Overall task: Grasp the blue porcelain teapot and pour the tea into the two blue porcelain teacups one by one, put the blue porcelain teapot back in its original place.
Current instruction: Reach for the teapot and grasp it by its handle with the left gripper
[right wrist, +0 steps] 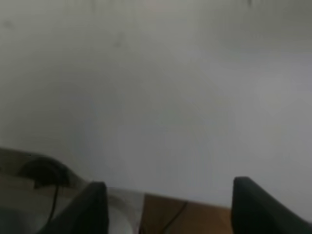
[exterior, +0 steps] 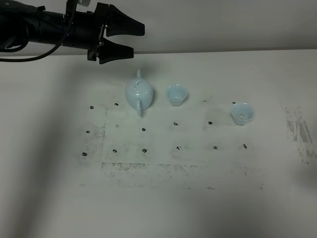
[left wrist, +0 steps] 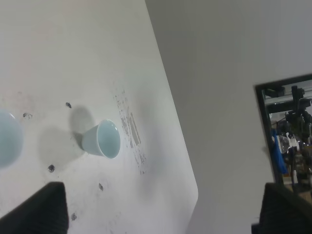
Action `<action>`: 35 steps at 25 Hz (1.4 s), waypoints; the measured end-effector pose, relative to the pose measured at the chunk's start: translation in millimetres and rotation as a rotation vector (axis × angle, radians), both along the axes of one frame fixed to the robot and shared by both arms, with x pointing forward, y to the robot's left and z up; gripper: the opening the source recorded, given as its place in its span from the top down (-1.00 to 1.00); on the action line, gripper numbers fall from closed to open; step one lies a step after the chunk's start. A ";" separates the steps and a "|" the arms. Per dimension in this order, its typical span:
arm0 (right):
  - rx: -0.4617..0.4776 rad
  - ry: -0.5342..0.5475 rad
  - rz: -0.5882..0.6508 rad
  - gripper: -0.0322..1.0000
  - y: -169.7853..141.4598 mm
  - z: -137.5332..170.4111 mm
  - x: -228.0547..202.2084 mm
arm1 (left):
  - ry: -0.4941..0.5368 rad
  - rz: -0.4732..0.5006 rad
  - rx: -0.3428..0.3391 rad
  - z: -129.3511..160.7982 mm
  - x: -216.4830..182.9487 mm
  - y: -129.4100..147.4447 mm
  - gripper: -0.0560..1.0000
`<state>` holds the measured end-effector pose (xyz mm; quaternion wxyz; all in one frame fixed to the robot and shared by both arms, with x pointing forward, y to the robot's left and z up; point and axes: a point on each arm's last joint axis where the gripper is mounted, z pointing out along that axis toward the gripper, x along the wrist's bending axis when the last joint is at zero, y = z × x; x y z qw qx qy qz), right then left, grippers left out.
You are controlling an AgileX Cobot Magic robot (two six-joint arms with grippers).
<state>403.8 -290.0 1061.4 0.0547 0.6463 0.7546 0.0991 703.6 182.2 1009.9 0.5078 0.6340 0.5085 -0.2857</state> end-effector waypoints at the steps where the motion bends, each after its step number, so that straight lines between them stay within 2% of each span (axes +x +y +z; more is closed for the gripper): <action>1: -0.002 -0.007 0.000 -0.07 -0.3 -3.5 -12.0 | 0.000 -0.001 0.000 0.0 -0.1 0.0 0.75; 3: -0.002 -0.035 0.000 -0.07 -0.5 -8.9 -32.4 | 0.001 -0.002 -0.001 0.0 -0.2 0.0 0.75; 10: 0.004 -0.262 -0.008 -0.07 -1.0 -22.8 -87.7 | 0.000 -0.005 -0.001 0.1 -0.4 -0.1 0.75; 16: 0.013 -0.523 -0.019 -0.07 -1.3 -10.0 -123.8 | 0.000 -0.012 -0.003 0.2 -1.0 -0.2 0.75; 25: 0.022 -0.835 -0.021 -0.07 -1.8 -6.0 -173.0 | 0.003 -0.027 -0.004 0.3 -2.4 -0.5 0.75; 35: 0.024 -0.856 -0.023 -0.07 -1.8 -6.7 -176.5 | 0.003 -0.028 -0.003 0.2 -2.4 -0.4 0.75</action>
